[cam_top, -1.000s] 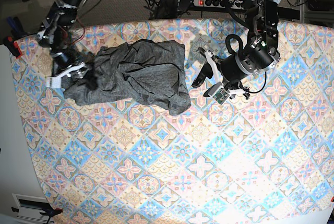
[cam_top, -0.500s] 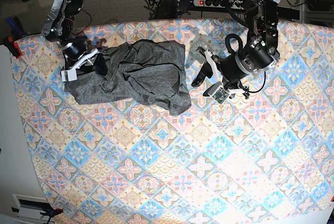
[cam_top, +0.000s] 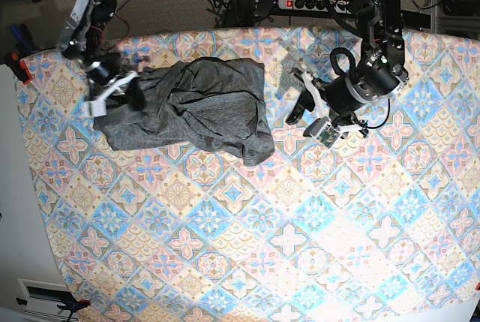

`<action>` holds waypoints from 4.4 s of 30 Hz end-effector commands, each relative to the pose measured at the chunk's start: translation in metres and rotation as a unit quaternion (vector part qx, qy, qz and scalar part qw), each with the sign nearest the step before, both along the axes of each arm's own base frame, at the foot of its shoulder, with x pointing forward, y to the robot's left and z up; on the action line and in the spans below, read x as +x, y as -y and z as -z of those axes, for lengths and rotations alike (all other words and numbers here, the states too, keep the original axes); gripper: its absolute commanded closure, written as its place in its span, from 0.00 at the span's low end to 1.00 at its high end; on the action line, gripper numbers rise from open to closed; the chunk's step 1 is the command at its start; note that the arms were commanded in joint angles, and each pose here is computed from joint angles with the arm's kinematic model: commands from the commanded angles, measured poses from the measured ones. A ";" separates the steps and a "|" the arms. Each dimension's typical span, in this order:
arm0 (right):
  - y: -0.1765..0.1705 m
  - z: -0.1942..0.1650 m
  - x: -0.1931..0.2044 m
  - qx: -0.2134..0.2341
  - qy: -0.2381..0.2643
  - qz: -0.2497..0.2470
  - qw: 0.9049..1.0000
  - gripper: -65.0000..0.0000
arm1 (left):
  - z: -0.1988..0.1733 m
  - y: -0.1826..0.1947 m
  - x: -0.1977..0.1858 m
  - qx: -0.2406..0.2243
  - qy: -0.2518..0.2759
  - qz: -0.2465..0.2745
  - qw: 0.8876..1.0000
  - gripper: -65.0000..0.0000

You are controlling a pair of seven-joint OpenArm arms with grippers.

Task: Layout the t-shirt on the table in an organized manner, then fold the t-shirt properly
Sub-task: 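Lift the shirt bundle with the right gripper and move it inward, then press the shirt bundle down with the right gripper and release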

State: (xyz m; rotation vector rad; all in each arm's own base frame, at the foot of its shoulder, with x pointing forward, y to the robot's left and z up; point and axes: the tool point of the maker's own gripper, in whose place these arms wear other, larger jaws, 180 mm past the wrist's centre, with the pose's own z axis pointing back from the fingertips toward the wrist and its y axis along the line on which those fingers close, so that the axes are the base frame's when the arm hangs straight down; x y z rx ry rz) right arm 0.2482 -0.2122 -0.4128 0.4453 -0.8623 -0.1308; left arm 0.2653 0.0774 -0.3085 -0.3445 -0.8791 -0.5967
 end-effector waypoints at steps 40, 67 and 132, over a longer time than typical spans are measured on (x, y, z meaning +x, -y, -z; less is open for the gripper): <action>-0.087 -0.058 0.031 -0.398 0.188 -0.119 0.890 1.00 | -0.003 -0.024 0.000 -0.001 0.005 -0.039 0.999 0.65; -0.119 -0.050 0.002 -0.474 0.257 -0.251 0.804 0.69 | 0.001 -0.026 0.001 0.000 0.000 -0.041 0.999 0.65; -0.062 -0.109 0.021 -0.306 0.340 -0.015 0.889 1.00 | 0.062 -0.091 -0.074 0.174 -0.084 -0.127 0.973 1.00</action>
